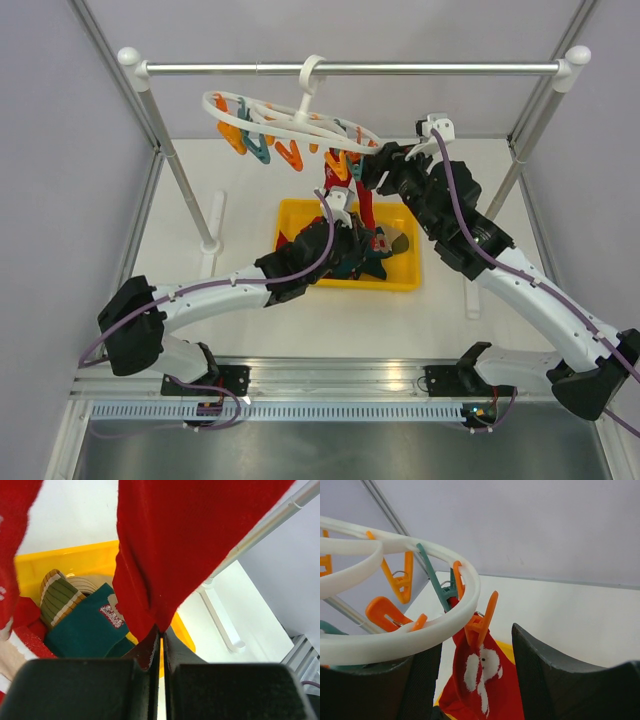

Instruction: Remove the socks clipped to the hanger

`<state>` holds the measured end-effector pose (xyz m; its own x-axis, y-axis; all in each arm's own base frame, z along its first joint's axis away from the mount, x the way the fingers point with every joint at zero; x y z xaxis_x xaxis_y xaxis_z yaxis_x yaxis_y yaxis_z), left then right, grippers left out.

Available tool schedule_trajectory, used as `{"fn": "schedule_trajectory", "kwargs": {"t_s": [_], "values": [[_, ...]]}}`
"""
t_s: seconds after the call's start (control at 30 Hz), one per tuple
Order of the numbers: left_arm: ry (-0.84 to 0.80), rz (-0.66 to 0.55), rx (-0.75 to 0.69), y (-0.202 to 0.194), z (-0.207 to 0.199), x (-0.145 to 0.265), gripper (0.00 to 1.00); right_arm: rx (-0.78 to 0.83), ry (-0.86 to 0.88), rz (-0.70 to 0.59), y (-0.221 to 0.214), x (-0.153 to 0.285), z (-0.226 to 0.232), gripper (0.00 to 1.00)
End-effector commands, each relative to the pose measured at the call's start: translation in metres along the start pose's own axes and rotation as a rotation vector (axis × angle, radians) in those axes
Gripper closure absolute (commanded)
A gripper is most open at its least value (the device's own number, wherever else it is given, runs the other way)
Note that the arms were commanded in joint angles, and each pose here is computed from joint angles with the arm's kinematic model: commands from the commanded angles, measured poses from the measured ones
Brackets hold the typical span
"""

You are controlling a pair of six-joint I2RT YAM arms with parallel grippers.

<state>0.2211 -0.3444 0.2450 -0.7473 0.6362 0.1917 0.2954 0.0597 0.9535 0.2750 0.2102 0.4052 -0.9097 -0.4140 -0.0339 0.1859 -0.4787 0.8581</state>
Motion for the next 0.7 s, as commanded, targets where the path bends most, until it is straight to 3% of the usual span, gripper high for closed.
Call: {"fn": "schedule_trajectory", "kwargs": {"t_s": [0.0, 0.43, 0.67], "values": [[0.010, -0.013, 0.021, 0.011, -0.006, -0.002, 0.98, -0.051, 0.070, -0.073, 0.017, 0.001, 0.014, 0.38], [0.007, 0.003, 0.021, 0.004, -0.013, -0.004, 0.98, -0.078, 0.001, -0.163, 0.021, -0.007, 0.005, 0.39], [0.004, -0.004, 0.017, 0.008, -0.015, -0.003, 0.98, -0.068, 0.002, -0.138, 0.012, -0.016, 0.004, 0.42]]}}
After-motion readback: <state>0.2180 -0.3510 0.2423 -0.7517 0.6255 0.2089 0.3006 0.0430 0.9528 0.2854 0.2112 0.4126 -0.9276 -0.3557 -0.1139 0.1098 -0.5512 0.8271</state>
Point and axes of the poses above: each gripper's point midway between its finger pads, its own x axis back along the fingers, its own z axis along the line the jaws close on, y = z × x, the point moved 6 cm from there along x, back along the fingers, and after that the axes turned 12 degrees about -x, right-handed, at the moved point
